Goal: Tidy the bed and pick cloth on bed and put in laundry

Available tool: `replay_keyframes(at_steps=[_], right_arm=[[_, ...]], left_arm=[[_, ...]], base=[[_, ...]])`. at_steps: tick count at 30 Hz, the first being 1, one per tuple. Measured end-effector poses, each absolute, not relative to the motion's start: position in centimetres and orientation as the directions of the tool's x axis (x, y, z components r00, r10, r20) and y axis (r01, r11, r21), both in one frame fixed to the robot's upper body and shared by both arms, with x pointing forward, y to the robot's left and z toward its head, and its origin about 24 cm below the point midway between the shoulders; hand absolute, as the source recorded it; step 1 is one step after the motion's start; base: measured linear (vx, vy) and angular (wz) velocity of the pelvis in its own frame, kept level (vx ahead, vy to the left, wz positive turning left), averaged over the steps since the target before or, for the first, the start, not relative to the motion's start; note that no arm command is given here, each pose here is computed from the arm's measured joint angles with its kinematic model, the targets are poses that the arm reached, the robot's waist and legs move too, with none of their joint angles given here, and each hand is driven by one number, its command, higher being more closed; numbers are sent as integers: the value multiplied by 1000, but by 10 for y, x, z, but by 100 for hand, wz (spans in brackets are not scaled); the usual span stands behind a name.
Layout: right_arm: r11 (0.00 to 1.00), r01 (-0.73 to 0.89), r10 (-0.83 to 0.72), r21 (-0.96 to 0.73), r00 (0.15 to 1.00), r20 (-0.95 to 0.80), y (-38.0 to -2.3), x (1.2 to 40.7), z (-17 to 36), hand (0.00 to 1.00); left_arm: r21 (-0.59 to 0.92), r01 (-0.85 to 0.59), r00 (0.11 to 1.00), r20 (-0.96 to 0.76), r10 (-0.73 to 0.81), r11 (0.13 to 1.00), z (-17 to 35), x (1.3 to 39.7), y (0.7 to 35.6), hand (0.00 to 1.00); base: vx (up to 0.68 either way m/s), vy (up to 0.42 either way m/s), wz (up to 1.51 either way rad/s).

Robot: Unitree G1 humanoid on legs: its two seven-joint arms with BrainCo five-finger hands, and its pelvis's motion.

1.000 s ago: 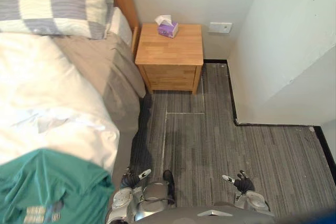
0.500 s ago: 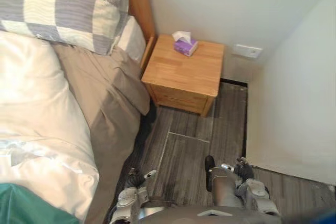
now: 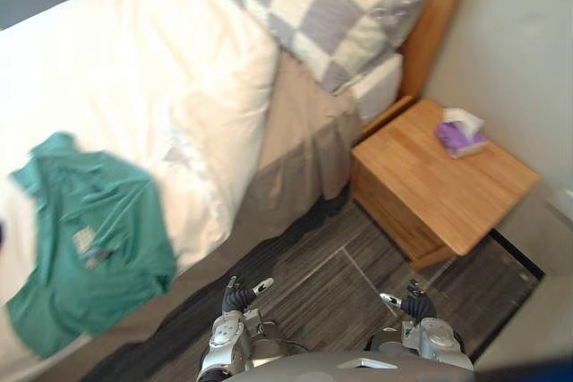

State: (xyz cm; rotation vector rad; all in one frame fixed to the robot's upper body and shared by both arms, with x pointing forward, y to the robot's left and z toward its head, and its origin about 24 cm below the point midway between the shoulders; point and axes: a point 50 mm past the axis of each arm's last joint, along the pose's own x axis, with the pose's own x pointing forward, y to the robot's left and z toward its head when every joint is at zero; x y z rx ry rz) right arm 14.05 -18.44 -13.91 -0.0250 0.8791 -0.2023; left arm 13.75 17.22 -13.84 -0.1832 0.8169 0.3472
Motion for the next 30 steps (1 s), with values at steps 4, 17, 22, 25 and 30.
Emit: replay_keyframes(at_steps=[4,17,22,25,30], right_arm=[[983,163,-168,-83,624,-763,-176,146,-139,0],[967,251,-197,-53,597,-778,-178,128,-142,0],[962,271,-194,-33,598,-778,-177,127,-142,0],[958,286,-206,-35,593,-778,-182,125,-142,0],[964,263,-195,-35,612,-766,-183,124,-139,0]], left_arm=[[3,-364,624,-741,247,931,-139,133,182,0],[105,-367,529,-794,300,924,-148,102,212,0],[102,-371,534,-790,302,923,-147,106,211,0],[78,-409,515,-803,300,909,-150,105,204,0],[67,-437,500,-811,304,897,-153,101,198,0]], base=[[-18,133,63],[60,108,58],[126,-204,60],[125,-260,39],[193,-163,3]])
